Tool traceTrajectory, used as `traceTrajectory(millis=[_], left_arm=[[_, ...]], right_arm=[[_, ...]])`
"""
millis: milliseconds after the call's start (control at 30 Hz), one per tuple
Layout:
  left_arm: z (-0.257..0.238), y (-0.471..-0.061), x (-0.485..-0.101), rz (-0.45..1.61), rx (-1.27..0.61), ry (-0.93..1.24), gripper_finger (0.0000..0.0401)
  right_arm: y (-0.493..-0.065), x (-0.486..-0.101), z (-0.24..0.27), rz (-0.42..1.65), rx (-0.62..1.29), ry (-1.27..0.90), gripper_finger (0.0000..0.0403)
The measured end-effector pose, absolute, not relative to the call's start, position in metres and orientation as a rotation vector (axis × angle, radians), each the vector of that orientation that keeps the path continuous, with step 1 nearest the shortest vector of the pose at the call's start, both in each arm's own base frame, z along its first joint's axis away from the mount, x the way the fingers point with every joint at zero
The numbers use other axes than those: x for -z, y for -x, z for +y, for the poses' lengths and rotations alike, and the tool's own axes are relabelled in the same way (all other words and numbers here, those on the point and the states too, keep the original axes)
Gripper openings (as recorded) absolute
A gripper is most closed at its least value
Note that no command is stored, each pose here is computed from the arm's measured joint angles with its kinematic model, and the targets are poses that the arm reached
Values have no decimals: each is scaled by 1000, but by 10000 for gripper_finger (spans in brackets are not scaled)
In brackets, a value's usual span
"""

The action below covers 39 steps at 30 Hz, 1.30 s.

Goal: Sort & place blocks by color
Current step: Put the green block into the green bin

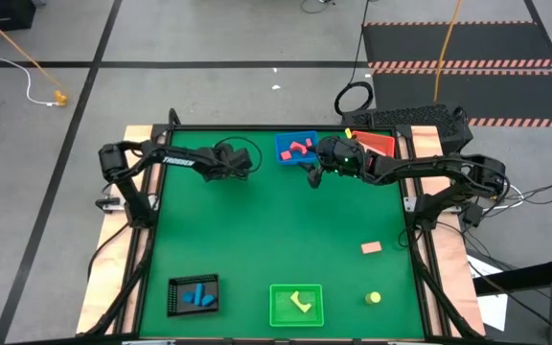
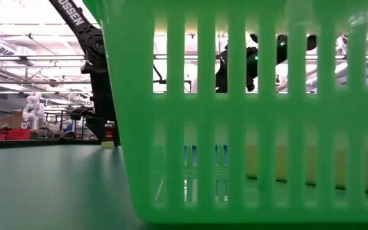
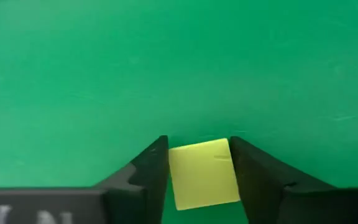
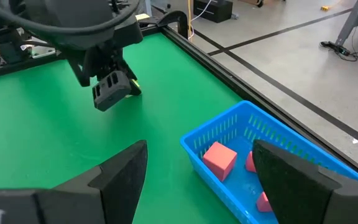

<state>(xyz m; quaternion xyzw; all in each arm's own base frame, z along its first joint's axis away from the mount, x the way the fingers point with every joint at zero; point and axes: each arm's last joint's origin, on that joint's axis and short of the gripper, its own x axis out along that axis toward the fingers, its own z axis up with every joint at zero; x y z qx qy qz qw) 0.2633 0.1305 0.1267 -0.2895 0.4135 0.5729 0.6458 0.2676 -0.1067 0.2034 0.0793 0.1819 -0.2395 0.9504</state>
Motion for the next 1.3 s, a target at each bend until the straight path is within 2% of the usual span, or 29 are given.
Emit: traceTrajectory(millis=[67, 300, 633, 733, 1067, 1300], left_arm=[[128, -266, -127, 922, -1292, 661, 136], [124, -267, -128, 928, -1263, 659, 136], [114, -273, -153, 869, -1083, 622, 137], [105, -282, -166, 802, -969, 580, 137], [43, -320, -208, 534, -425, 504, 137], [0, -333, -224, 380, -209, 433, 137]], right_arm=[[-268, -203, -107, 370, 487, -161, 281], [-268, -203, -107, 370, 487, -161, 281], [-268, -203, -107, 370, 487, -161, 281], [-268, -203, -107, 370, 487, -161, 281], [-268, -203, -107, 370, 488, -161, 281], [-268, -204, -107, 365, 487, -161, 281]])
